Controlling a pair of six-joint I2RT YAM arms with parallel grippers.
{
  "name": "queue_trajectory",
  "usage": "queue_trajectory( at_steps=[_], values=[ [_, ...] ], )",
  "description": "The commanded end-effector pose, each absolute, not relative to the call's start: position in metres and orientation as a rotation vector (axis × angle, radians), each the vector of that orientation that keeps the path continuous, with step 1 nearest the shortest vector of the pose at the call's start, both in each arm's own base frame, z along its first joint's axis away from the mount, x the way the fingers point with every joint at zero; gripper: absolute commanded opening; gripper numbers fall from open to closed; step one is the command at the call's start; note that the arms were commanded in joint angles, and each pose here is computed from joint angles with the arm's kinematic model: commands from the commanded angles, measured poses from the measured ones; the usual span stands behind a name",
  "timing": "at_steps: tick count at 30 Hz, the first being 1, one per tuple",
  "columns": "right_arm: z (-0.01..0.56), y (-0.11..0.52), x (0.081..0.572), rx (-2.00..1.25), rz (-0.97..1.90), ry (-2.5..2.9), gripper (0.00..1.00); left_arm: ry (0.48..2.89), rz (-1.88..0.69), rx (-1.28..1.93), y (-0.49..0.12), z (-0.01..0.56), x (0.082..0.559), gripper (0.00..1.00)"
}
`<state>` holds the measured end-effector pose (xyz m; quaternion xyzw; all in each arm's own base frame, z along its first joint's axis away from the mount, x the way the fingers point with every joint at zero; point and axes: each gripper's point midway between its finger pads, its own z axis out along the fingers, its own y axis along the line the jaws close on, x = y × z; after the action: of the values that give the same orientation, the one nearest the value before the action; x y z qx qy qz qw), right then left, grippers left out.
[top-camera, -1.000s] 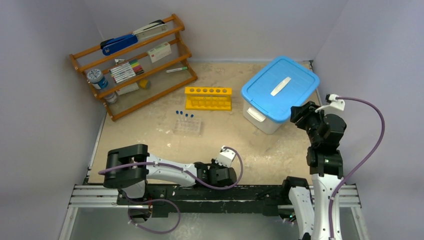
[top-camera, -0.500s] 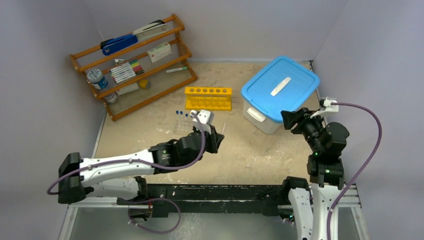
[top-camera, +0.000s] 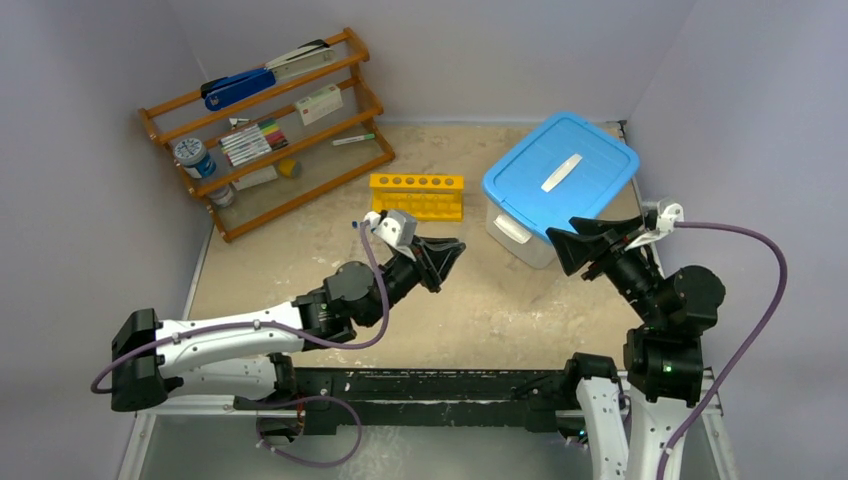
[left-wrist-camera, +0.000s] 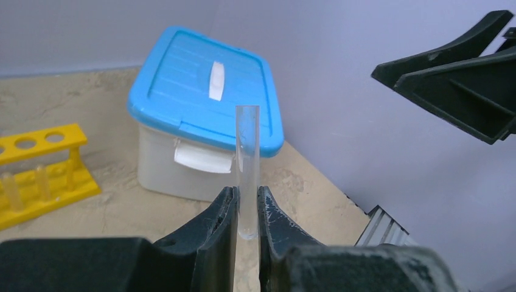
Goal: Organize the chemistry lab equipment
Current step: Pick up the test tube at the center of the board.
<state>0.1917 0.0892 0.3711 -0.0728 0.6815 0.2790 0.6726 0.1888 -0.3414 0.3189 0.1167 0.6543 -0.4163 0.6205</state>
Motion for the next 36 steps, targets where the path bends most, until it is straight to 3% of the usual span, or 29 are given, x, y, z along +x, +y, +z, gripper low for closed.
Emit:
queue_trajectory(
  at_steps=[1,9,14,24,31,36],
  values=[
    [0.394,0.106,0.18,-0.24,0.733,1.475,0.57,1.316,-1.047,0.337,-0.36,0.373,0.18,0.11],
    [0.4,0.114,0.187,-0.226,0.838,1.48,0.57,1.263,-1.005,0.371,-0.378,0.371,0.188,0.11],
    [0.402,0.11,0.199,-0.263,0.79,1.502,0.57,1.234,-0.935,0.187,-0.363,0.394,0.212,0.11],
    [0.444,0.078,0.287,-0.334,0.474,1.506,0.58,1.072,-1.024,-0.084,-0.324,0.469,0.238,0.12],
    [0.44,0.147,0.324,-0.376,0.434,1.53,0.58,0.975,-1.152,-0.108,-0.308,0.516,0.251,0.12],
    [0.444,0.179,0.312,-0.375,0.453,1.482,0.6,0.947,-1.186,-0.103,-0.293,0.534,0.255,0.13]
  ],
)
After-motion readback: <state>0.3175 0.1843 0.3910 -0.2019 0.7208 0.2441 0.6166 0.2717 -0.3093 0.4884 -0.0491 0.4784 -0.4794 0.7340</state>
